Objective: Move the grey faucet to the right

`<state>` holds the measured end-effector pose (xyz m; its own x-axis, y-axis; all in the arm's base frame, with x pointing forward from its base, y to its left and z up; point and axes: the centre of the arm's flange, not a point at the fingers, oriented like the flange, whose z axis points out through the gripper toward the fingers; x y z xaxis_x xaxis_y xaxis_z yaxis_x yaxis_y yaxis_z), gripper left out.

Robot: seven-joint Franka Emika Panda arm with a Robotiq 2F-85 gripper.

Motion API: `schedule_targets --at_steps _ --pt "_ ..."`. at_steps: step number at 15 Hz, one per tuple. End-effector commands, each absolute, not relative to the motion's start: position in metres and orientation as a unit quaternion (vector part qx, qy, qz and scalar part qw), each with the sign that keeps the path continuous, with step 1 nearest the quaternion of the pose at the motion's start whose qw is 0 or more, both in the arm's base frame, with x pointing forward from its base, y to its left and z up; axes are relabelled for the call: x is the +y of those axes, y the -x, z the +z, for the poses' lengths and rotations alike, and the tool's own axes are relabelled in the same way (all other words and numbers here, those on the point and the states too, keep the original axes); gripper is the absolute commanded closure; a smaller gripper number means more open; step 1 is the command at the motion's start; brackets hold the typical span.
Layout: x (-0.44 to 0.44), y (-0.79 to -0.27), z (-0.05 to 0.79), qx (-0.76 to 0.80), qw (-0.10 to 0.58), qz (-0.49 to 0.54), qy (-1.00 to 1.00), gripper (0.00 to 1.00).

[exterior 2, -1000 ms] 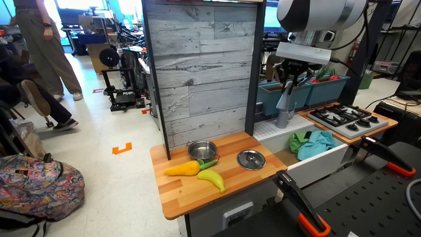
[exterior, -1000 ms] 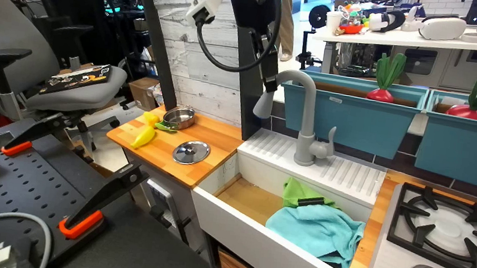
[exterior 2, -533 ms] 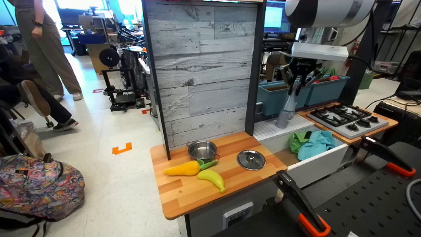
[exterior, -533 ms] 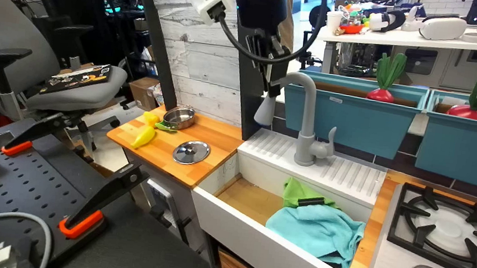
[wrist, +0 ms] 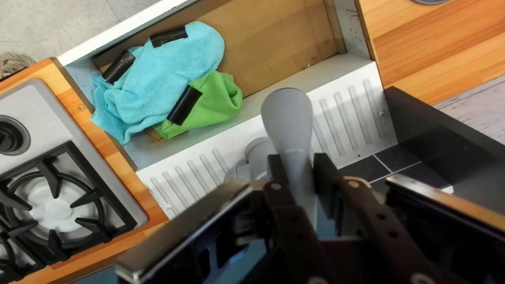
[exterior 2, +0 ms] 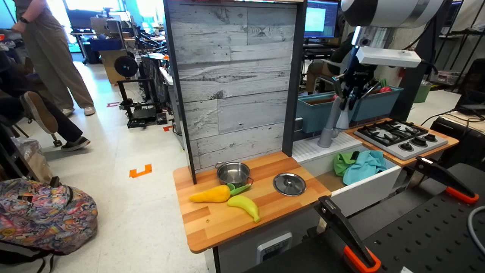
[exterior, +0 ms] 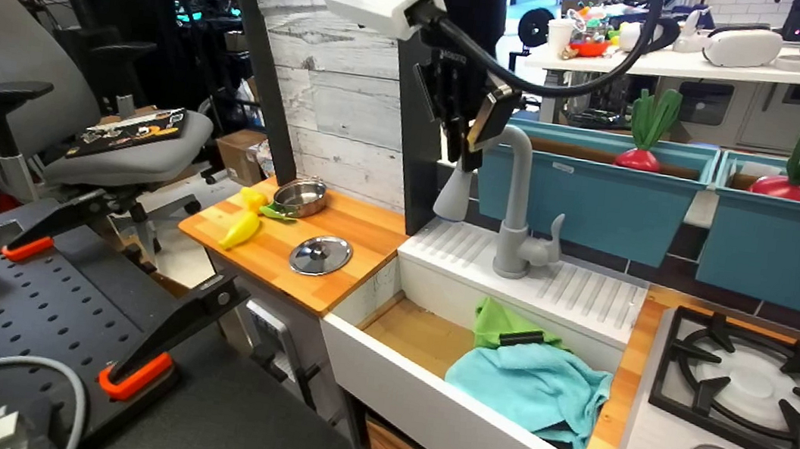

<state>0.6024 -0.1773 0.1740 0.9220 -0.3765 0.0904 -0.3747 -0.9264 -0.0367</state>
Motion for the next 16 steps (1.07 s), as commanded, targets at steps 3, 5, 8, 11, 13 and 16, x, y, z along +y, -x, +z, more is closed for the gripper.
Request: schedule_targets --at_steps 3,5,8,11,13,16 --pt "-0.223 -0.579 0.198 0.157 -0.009 -0.015 0.987 0.94" --pt "-0.225 -0.578 0.201 0.148 -0.014 -0.013 0.989 0.94" --pt "-0.221 -0.578 0.202 0.14 -0.019 -0.011 0.99 0.94" --pt "-0.218 -0.576 0.205 0.135 -0.02 -0.006 0.991 0.44" --pt "-0.219 -0.572 0.213 0.127 -0.019 0.008 0.992 0.3" --pt "-0.233 -0.56 0.232 0.129 -0.025 0.02 0.991 0.08"
